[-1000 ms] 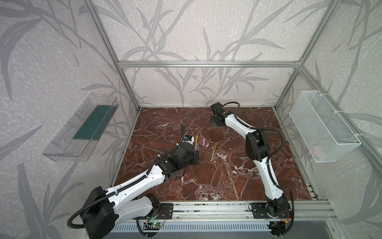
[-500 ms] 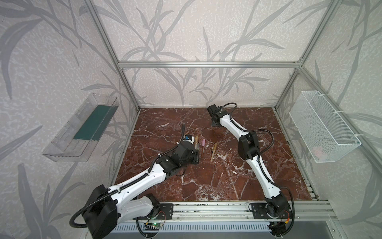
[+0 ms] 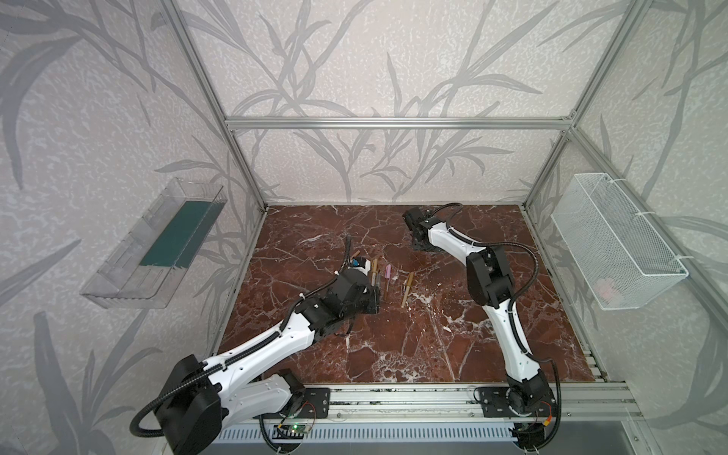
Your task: Insert the pens into the pen caps
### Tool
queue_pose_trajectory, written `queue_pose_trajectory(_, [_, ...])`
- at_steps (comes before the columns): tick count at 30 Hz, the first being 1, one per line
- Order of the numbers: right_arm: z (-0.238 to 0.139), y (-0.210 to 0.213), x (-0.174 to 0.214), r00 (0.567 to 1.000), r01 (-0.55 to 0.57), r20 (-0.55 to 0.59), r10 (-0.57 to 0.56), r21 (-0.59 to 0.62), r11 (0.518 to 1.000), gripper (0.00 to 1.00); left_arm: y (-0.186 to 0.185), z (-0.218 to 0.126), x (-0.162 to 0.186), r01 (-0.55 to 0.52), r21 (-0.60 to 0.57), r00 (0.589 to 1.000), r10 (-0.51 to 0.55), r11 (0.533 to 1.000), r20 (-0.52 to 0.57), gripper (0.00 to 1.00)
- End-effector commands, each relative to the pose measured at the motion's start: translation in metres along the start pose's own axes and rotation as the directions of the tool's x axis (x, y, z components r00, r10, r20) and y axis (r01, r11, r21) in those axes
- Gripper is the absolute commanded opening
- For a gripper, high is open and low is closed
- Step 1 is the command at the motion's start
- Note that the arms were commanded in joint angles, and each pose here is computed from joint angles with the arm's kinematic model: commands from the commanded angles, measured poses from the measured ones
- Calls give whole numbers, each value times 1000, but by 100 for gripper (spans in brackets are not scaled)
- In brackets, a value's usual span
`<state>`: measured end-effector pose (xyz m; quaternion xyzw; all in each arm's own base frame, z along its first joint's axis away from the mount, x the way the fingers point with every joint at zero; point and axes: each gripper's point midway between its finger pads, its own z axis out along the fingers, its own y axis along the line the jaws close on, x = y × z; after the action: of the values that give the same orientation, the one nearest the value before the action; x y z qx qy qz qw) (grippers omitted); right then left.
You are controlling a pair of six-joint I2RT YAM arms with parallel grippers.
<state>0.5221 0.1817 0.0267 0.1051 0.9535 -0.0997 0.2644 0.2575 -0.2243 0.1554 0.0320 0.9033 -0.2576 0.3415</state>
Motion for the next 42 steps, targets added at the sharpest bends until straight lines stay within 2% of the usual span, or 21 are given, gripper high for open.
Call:
queue_pose_trajectory(1, [-9, -7, -15, 995, -82, 51, 85, -62, 995, 63, 3, -4, 2, 6, 3, 1000, -6, 1000, 6, 0])
queue_pose_trajectory(6, [-11, 17, -23, 993, -94, 48, 109, -250, 964, 63, 3, -4, 1, 6, 4, 1000, -6, 1000, 9, 0])
queue_pose_trajectory(10, [-9, 23, -29, 987, -137, 41, 155, -284, 949, 69, 2, -4, 1, 7, 5, 1000, -7, 1000, 10, 0])
queue_pose_trajectory(13, [-4, 21, -35, 973, -212, 26, 229, -285, 935, 74, 2, -5, 0, 4, 3, 1000, -4, 1000, 14, 0])
queue_pose_trajectory(18, [10, 24, -42, 950, -301, -20, 312, -335, 893, 74, 3, -5, -1, 1, -3, 1000, -1, 1000, 15, 0])
queue_pose_trajectory(24, [23, 14, -40, 938, -345, -46, 343, -229, 911, 66, 3, -6, -2, -2, -3, 1000, 2, 1000, 17, 0])
queue_pose_trajectory(28, [27, 10, -38, 944, -328, -54, 324, -182, 927, 61, 2, -6, -2, -1, -1, 1000, 1, 1000, 17, 0])
queue_pose_trajectory(32, [26, 6, -34, 948, -318, -58, 312, -163, 934, 47, 2, -7, -2, -1, 0, 1000, 1, 1000, 19, 0])
queue_pose_trajectory(37, [27, 4, -28, 948, -319, -65, 313, -163, 933, 35, 2, -6, -2, 0, 2, 1000, -1, 1000, 16, 0])
queue_pose_trajectory(42, [29, 6, -25, 954, -298, -75, 289, -166, 940, 28, 2, -7, -2, 1, 3, 1000, -1, 1000, 19, 0])
